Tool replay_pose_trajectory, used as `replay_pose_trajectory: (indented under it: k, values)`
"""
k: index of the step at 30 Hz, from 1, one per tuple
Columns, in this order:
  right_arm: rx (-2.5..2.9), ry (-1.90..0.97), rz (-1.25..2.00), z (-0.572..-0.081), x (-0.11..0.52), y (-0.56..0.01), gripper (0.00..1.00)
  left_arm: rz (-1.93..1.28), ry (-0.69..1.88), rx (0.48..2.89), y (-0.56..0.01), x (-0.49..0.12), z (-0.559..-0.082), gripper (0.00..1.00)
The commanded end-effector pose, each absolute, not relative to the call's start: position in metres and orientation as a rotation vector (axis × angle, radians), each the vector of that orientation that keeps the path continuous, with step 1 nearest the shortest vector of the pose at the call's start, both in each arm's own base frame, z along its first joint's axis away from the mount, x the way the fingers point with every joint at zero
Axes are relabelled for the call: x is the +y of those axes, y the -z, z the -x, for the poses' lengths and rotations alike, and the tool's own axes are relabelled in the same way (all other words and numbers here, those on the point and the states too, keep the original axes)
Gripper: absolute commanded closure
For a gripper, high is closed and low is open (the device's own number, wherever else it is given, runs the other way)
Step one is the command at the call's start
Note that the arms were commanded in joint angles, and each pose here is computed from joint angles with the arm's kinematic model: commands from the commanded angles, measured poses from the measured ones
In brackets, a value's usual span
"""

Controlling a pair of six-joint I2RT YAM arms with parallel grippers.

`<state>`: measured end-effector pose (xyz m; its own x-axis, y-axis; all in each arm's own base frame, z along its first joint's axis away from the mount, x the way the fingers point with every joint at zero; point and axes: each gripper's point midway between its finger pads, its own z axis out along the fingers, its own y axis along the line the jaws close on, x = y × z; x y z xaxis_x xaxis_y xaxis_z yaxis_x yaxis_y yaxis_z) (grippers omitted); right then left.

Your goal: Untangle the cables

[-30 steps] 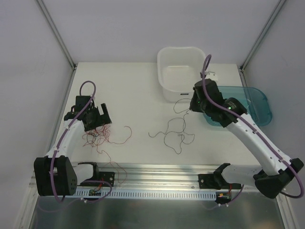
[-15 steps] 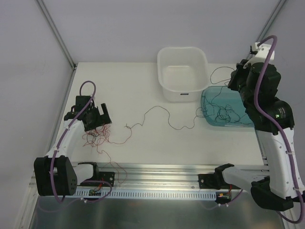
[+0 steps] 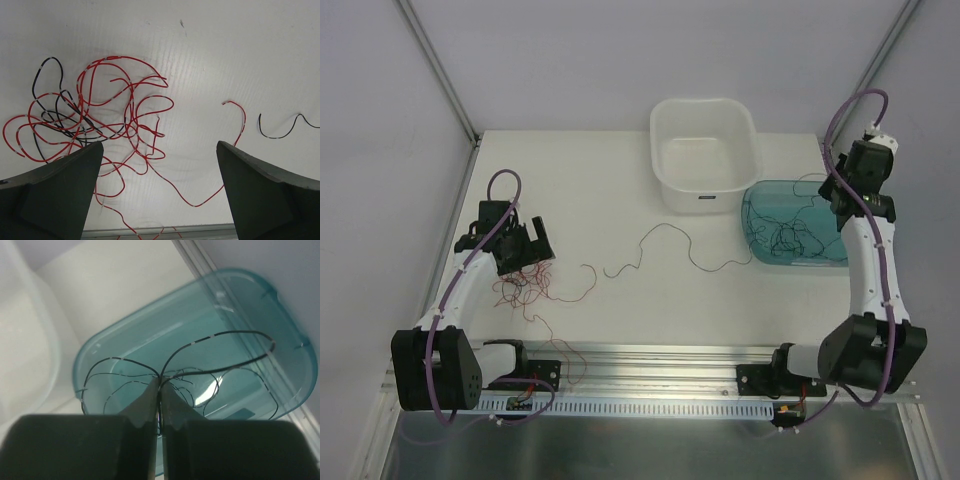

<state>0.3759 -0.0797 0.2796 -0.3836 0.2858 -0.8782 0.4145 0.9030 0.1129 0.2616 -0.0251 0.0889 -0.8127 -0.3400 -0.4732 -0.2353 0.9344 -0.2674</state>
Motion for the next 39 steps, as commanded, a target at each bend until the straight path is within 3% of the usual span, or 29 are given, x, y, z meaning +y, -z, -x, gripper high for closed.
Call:
replay_pose_trajectory:
  k: [1,2,4,5,8,11,15,23,30,39]
  values:
    - [1.974,0.07,-0.701,-0.396,-0.099,-0.244,0.92,0.363,0.295,2.545,-0.094,-0.031,-0.264,0.02]
    - [2.021,0.081,-0.748,-0.392,-0.105,-0.227,0.79,0.364,0.295,2.542,-0.094,-0.031,-0.264,0.02]
    - [2.099,0.085,-0.811,-0.39,-0.108,-0.198,0.67,0.363,0.296,2.54,-0.094,-0.031,-0.264,0.02]
    - [2.142,0.104,-0.831,-0.383,-0.108,-0.189,0.53,0.363,0.296,2.539,-0.095,-0.031,-0.264,0.02]
    - [2.163,0.138,-0.844,-0.372,-0.109,-0.192,0.24,0.363,0.296,2.539,-0.094,-0.031,-0.264,0.01]
    - [2.149,0.165,-0.785,-0.363,-0.105,-0.218,0.12,0.363,0.303,2.539,-0.095,-0.032,-0.264,0.02]
    - [2.201,0.111,-0.571,-0.355,-0.065,-0.241,0.1,0.36,0.304,2.538,-0.095,-0.032,-0.265,0.01]
    - [2.199,-0.202,-0.185,-0.332,0.089,-0.245,0.11,0.367,0.303,2.54,-0.094,-0.032,-0.265,0.01]
    - [2.293,-0.422,-0.012,-0.31,0.218,-0.186,0.13,0.369,0.304,2.537,-0.095,-0.032,-0.265,0.01]
    - [2.402,-0.452,0.1,-0.313,0.308,-0.119,0.19,0.368,0.294,2.52,-0.099,-0.031,-0.265,0.01]
